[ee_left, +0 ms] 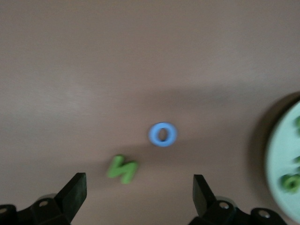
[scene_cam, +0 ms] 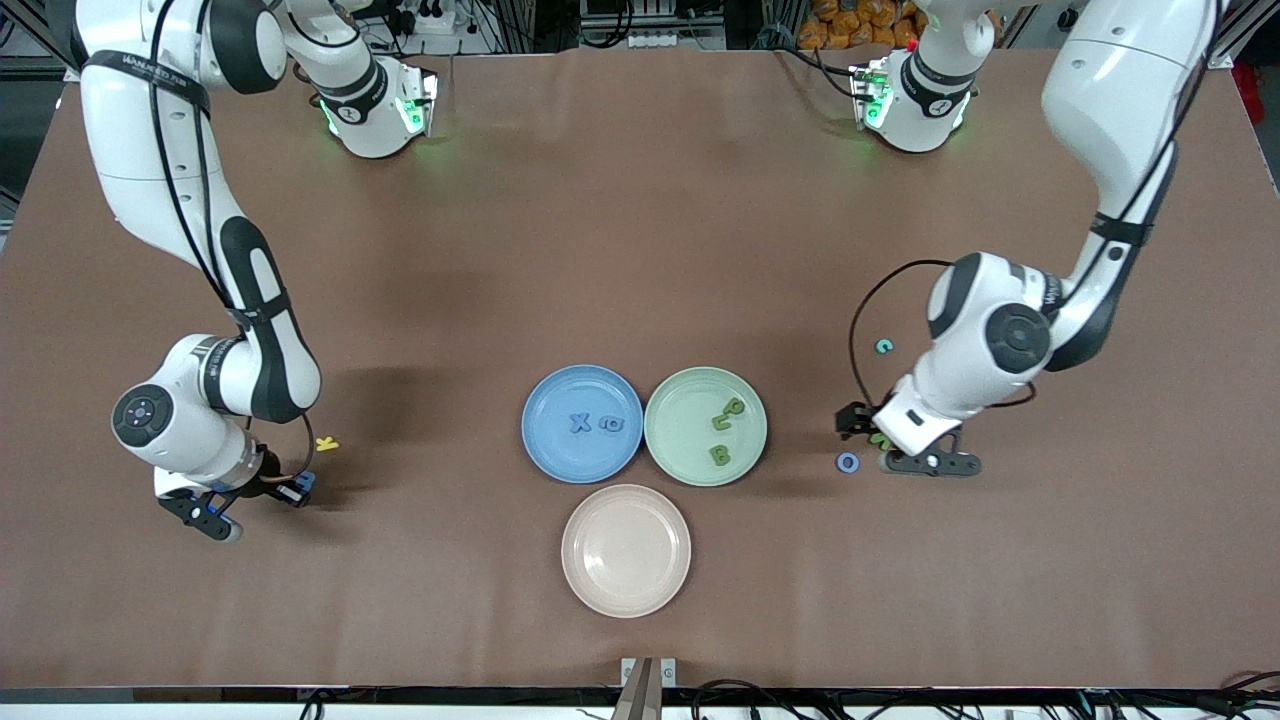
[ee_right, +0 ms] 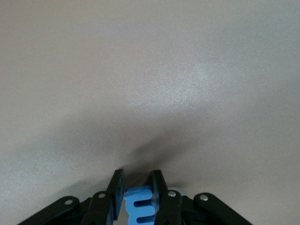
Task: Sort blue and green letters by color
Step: 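Place the blue e on the blue plate while the left gripper reaches the green N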
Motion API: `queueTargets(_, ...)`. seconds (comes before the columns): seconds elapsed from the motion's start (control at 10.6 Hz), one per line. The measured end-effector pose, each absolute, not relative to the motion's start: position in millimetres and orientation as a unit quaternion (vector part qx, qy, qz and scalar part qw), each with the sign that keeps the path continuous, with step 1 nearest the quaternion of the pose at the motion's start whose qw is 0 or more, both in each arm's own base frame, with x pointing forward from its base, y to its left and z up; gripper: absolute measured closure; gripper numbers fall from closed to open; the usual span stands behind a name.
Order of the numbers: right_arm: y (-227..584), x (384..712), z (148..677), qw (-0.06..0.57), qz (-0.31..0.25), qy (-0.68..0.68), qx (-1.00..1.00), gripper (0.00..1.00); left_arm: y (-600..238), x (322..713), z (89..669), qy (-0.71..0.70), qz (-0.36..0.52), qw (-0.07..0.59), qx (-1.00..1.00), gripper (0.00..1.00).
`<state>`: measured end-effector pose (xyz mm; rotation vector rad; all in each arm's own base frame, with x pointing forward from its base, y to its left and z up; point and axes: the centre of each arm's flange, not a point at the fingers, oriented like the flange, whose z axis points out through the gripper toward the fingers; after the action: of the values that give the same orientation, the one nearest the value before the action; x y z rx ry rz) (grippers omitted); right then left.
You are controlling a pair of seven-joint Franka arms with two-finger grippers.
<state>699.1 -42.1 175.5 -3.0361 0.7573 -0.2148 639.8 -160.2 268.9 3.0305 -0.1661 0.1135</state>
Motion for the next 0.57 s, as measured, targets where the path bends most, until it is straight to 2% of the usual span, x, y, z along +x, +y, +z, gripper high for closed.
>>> queueTargets(0.19,-41.8,698.3,177.2,0.003,-0.07,0.234,-0.97,0.72,-117.2,638.0,250.6,-0.142,0.025,0.046,0.988,0.0)
queueTargets(0.57,-37.2,698.0,177.2,0.002,-0.068,0.212,-0.975,0.74,-110.0,624.4,228.4,-0.316,0.009,0.046,0.948,0.03)
